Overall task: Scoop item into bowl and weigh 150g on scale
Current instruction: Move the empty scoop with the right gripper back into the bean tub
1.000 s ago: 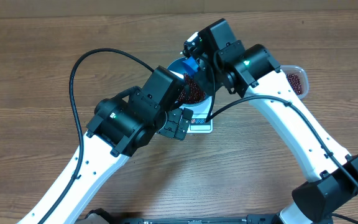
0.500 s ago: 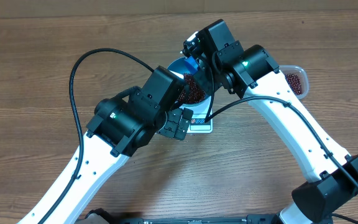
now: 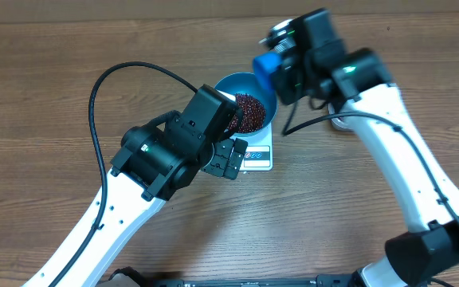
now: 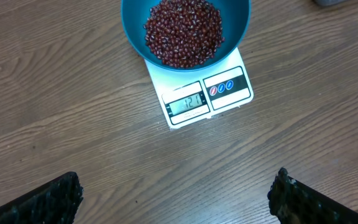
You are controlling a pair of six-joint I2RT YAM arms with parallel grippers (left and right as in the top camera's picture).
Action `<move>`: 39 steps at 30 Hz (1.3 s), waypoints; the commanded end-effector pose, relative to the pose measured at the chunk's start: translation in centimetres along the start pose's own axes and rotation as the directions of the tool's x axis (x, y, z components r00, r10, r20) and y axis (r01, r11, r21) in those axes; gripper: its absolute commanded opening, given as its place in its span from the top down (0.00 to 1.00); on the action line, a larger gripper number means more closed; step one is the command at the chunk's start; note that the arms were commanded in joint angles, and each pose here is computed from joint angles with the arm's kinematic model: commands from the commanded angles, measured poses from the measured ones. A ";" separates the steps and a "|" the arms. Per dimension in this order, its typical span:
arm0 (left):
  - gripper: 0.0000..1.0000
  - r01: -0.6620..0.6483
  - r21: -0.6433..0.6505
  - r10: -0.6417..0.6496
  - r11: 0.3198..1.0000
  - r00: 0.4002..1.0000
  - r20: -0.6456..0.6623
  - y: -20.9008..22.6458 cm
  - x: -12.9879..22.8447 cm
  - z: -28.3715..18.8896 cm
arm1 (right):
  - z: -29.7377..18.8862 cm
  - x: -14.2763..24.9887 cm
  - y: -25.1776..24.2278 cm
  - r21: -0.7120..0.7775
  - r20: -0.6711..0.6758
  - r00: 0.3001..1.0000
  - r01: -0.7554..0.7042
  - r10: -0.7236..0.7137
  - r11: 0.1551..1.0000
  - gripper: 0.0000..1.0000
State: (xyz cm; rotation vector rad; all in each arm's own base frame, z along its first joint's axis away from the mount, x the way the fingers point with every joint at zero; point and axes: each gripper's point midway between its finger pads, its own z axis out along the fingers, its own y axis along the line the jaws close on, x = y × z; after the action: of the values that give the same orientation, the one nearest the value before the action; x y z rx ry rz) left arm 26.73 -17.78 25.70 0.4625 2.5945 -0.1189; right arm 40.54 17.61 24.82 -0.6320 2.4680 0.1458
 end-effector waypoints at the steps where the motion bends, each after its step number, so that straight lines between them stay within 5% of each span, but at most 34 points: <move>1: 0.00 -0.015 -0.002 0.015 1.000 1.000 0.019 0.1 -0.5 -0.5 | -5.0 -0.9 -5.9 0.081 0.120 0.970 -0.221 0.211 0.972 0.96; 5: 0.01 -0.015 -0.002 0.015 1.000 1.000 0.019 0.1 -0.5 -0.5 | -6.5 3.4 -13.2 0.323 0.081 0.918 -0.392 0.388 0.861 0.96; 13: 0.01 -0.015 -0.002 0.015 1.000 1.000 0.019 0.1 -0.5 -0.5 | -5.7 10.6 -17.1 0.615 -0.070 0.886 -0.323 0.458 0.719 0.96; 21: 0.00 -0.015 -0.002 0.015 1.000 1.000 0.019 0.1 -0.5 -0.5 | -2.2 13.5 -17.2 0.638 -0.202 0.859 -0.249 0.470 0.728 0.96; 39: 0.01 -0.015 -0.002 0.015 1.000 1.000 0.019 0.1 -0.5 -0.5 | 1.1 13.5 -16.8 0.615 -0.272 0.862 -0.186 0.427 0.766 0.96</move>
State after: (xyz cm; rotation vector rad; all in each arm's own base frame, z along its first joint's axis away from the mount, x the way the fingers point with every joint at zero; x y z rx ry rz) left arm 26.73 -17.79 25.70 0.4625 2.5943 -0.1196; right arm 39.00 -2.53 16.89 0.0672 2.7948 -0.6329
